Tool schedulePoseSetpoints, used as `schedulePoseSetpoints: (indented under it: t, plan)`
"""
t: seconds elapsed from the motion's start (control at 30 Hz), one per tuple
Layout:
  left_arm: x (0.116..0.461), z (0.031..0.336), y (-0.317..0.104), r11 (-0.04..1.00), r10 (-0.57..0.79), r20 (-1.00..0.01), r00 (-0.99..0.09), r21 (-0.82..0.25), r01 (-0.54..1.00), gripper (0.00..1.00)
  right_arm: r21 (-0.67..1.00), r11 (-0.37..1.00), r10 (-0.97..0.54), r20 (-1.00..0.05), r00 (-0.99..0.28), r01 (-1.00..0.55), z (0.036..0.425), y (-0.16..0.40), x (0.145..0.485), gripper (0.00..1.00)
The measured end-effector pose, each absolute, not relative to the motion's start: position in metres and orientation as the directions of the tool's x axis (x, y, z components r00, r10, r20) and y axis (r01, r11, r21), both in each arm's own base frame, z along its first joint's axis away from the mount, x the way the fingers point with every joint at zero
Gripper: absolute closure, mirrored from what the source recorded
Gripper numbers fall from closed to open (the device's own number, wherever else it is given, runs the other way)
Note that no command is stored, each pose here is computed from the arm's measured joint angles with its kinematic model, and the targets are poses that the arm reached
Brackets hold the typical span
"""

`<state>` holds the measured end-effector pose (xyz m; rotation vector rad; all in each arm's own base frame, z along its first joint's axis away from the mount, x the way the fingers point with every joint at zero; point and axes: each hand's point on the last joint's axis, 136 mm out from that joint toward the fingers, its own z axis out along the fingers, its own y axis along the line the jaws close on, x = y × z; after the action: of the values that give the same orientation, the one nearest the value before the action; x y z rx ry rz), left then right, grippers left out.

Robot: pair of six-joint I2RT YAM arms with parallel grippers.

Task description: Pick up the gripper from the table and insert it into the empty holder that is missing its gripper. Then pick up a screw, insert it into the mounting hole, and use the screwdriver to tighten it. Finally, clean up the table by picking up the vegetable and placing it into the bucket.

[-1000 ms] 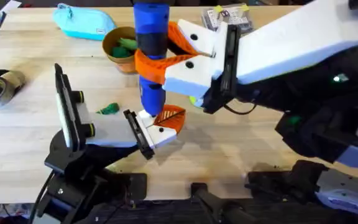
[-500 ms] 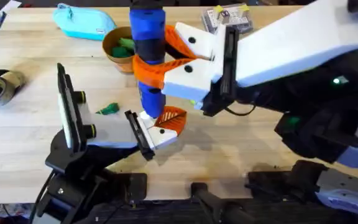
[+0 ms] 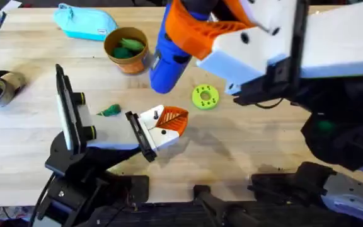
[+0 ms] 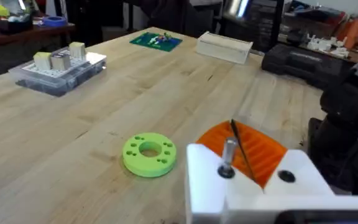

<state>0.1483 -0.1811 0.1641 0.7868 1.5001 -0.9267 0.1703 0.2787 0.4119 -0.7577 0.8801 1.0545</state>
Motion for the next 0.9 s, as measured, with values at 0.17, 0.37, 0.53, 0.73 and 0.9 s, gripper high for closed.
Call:
schedulePoseSetpoints:
  t: [0.17,0.37,0.53,0.73,0.9]
  plan:
    - [0.148,0.164,-0.181,0.464,-0.021,-0.992,-0.128,-0.123,0.877,0.986,-0.117,0.374,0.27,-0.935,0.229,-0.92,0.379,0.288,0.193,0.958]
    - [0.148,0.164,-0.181,0.464,-0.021,-0.992,-0.128,-0.123,0.877,0.986,-0.166,0.562,-0.007,-0.981,0.196,-0.811,0.319,0.272,0.247,0.959]
    - [0.149,0.164,-0.181,0.466,-0.021,-0.992,-0.128,-0.123,0.876,0.986,-0.264,0.663,-0.283,-0.955,0.092,-0.701,0.259,0.24,0.283,0.958]
    - [0.149,0.164,-0.181,0.466,-0.021,-0.992,-0.128,-0.123,0.876,0.986,-0.41,0.662,-0.604,-0.788,-0.121,-0.628,0.175,0.184,0.304,0.959]
    - [0.149,0.164,-0.181,0.466,-0.021,-0.992,-0.128,-0.123,0.876,0.986,-0.437,0.603,-0.732,-0.635,-0.245,-0.668,0.126,0.156,0.292,0.959]
